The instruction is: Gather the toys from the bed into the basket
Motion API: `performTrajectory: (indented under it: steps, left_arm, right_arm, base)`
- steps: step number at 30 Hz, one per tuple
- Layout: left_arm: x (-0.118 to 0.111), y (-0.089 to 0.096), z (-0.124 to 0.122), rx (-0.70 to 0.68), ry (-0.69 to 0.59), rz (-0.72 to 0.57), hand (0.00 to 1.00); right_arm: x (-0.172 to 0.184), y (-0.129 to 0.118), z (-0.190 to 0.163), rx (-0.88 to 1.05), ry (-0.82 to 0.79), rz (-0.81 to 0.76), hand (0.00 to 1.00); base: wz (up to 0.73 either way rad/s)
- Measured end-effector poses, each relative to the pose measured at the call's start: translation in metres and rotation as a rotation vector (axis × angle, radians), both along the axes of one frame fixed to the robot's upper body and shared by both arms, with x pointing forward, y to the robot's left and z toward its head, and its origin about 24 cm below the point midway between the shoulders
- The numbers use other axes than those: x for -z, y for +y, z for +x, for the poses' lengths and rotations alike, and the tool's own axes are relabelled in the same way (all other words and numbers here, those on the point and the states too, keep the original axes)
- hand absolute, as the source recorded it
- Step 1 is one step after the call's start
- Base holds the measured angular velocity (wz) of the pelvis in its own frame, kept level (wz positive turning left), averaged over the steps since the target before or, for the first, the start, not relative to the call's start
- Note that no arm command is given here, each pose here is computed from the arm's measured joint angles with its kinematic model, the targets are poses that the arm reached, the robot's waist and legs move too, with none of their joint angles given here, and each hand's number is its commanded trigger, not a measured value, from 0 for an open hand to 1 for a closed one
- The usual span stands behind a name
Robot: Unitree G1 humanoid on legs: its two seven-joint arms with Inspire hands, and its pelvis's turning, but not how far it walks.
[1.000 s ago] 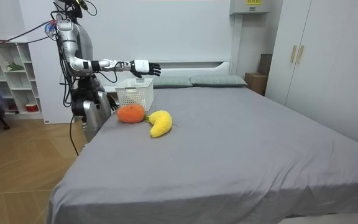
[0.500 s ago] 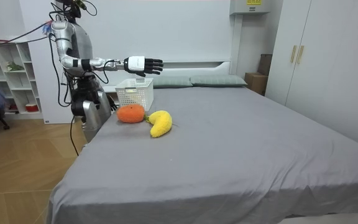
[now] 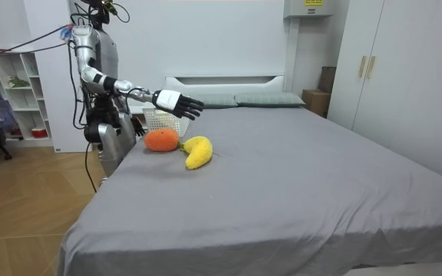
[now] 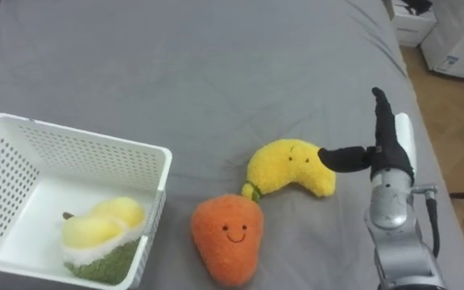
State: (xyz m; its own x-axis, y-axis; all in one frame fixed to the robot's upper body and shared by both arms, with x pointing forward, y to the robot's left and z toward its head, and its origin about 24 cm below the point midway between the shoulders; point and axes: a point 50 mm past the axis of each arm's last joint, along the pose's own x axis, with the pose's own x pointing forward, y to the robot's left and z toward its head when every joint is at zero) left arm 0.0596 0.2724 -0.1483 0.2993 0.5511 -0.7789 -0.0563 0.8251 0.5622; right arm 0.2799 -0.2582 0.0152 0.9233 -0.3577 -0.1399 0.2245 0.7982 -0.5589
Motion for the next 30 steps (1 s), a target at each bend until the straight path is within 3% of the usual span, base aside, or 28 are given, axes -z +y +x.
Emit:
performTrajectory:
  steps: [6, 17, 30]
  left_arm:
    - [-0.002, 0.001, 0.014, -0.028, -0.047, -0.019, 0.00]
    - [-0.009, 0.002, 0.038, 0.036, -0.099, -0.006, 0.00]
    - [-0.008, 0.002, 0.042, 0.046, -0.096, -0.005, 0.00]
  right_arm:
    - [-0.001, -0.006, 0.024, 0.040, 0.036, -0.020, 0.00]
    - [0.013, -0.014, 0.027, 0.064, 0.133, -0.075, 0.00]
    - [0.015, -0.020, 0.028, 0.058, 0.176, -0.160, 0.00]
  base:
    - [0.01]
    - [0.08]
    - [0.05]
